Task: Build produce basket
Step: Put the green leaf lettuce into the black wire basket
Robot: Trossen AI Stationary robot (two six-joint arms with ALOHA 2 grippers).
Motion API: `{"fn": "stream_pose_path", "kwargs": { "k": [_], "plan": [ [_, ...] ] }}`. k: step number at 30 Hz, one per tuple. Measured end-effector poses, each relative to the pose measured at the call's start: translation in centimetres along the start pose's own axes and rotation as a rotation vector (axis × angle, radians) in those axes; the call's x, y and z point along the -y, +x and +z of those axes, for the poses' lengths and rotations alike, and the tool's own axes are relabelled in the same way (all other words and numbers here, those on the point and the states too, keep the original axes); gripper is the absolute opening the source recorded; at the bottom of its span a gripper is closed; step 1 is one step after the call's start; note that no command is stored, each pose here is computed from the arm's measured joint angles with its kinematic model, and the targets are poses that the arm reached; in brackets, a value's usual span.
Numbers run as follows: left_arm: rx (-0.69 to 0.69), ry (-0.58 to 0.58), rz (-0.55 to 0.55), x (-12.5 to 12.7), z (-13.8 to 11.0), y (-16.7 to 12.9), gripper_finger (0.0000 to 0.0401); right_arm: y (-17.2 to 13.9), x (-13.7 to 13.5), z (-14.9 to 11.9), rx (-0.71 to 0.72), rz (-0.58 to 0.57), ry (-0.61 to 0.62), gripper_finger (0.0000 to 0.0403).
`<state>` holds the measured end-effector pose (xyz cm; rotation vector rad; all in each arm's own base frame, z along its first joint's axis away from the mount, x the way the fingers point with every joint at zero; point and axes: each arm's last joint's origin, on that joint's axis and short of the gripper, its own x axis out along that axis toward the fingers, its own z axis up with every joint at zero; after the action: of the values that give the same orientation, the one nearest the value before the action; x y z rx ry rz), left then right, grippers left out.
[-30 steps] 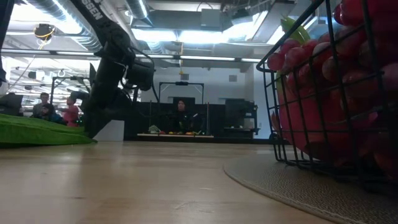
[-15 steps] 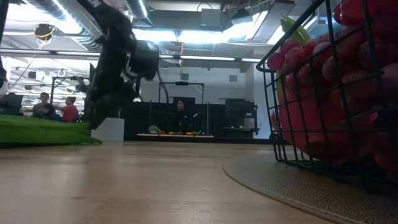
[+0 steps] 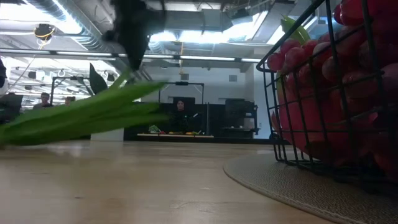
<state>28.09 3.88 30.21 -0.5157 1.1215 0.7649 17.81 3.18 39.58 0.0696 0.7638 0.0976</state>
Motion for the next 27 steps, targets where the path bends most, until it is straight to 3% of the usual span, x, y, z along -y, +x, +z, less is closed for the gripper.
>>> {"fn": "stream_pose_path", "kwargs": {
  "k": [13, 18, 27],
  "plan": [
    [0.342, -0.019, -0.209, 4.4, 0.2, -10.6, 0.0, -0.1, 0.2, -1.5, -0.154, -0.013, -0.108, 0.0068],
    [0.466, 0.004, -0.278, 5.1, 0.5, -13.8, 0.0, -0.4, 0.3, -1.6, -0.153, -0.013, -0.114, 0.0058],
    [0.754, 0.1, -0.505, 5.9, 1.3, -20.0, 0.0, -1.6, 0.3, -2.0, -0.114, -0.005, -0.093, 0.0058]
  ]
}}
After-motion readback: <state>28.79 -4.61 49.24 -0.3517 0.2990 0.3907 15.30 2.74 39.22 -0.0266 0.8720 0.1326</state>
